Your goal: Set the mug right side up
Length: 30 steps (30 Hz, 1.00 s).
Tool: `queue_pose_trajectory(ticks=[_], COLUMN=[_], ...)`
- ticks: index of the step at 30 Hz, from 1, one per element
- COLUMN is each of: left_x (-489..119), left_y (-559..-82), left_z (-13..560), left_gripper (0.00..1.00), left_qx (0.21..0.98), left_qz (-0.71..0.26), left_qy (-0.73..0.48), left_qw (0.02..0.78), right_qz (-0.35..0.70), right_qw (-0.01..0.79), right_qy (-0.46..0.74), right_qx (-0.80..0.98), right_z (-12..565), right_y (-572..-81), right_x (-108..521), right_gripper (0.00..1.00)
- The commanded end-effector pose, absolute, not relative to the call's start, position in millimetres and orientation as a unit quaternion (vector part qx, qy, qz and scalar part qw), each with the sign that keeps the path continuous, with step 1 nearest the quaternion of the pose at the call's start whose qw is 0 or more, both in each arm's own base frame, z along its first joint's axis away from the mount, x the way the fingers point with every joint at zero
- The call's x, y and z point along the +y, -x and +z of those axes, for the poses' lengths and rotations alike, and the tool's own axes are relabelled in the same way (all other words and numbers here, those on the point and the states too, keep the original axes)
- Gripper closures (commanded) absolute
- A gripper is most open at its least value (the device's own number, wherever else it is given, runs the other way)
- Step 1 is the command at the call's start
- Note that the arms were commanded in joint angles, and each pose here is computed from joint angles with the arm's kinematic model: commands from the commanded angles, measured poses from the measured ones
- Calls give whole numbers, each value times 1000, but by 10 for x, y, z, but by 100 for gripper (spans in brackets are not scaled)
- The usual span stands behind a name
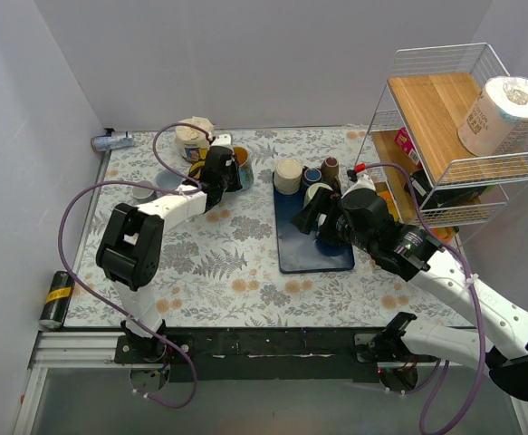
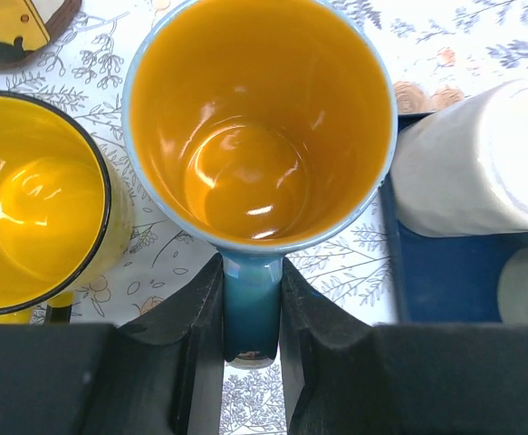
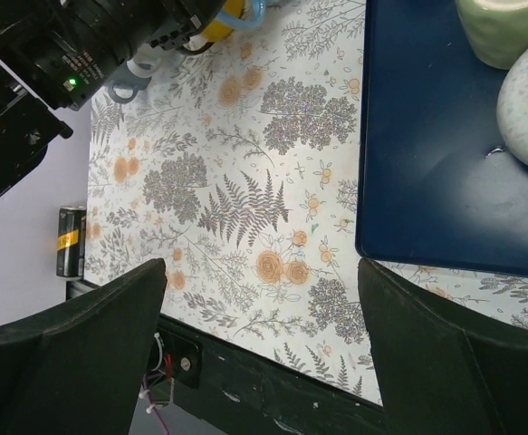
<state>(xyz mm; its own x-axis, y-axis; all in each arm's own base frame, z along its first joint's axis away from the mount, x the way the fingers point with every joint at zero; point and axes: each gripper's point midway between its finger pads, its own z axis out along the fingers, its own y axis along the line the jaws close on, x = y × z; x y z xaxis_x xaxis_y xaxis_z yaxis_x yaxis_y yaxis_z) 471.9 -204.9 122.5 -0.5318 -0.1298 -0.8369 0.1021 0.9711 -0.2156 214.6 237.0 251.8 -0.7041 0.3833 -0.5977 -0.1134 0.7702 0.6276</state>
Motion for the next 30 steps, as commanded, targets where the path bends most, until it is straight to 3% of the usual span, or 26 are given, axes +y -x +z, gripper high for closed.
queue_pose_trajectory(ticks=[1, 11, 16, 18, 19, 22, 30], left_x=[-2097, -2184, -2167, -2172, -2164, -2185, -2221], left_y=[-4972, -4989, -4978, -4973, -4969, -4949, -4913], left_z=[1825, 1539, 1397, 1370, 1350, 1384, 1633], left_gripper=[100, 100, 90, 85, 75, 58, 32], left_qx=[811, 827, 835, 836, 837, 835, 826], left_qz=[-125, -104, -89, -86, -84, -86, -100], left_qy=[24, 4, 4, 4, 5, 4, -2], left_qw=[571, 553, 544, 542, 541, 543, 554], right_qz=[329, 317, 309, 305, 303, 289, 261], right_qw=[404, 397, 392, 390, 390, 386, 385], right_qy=[-79, -91, -89, -89, -89, -88, -52], right_qx=[850, 857, 862, 865, 865, 872, 884], right_z=[2736, 2641, 2589, 2562, 2559, 2496, 2370], right_y=[-2209, -2216, -2210, -2204, -2205, -2194, -2196], right_x=[2327, 2294, 2286, 2277, 2272, 2236, 2205], right_gripper=[7, 6, 6, 6, 6, 5, 2])
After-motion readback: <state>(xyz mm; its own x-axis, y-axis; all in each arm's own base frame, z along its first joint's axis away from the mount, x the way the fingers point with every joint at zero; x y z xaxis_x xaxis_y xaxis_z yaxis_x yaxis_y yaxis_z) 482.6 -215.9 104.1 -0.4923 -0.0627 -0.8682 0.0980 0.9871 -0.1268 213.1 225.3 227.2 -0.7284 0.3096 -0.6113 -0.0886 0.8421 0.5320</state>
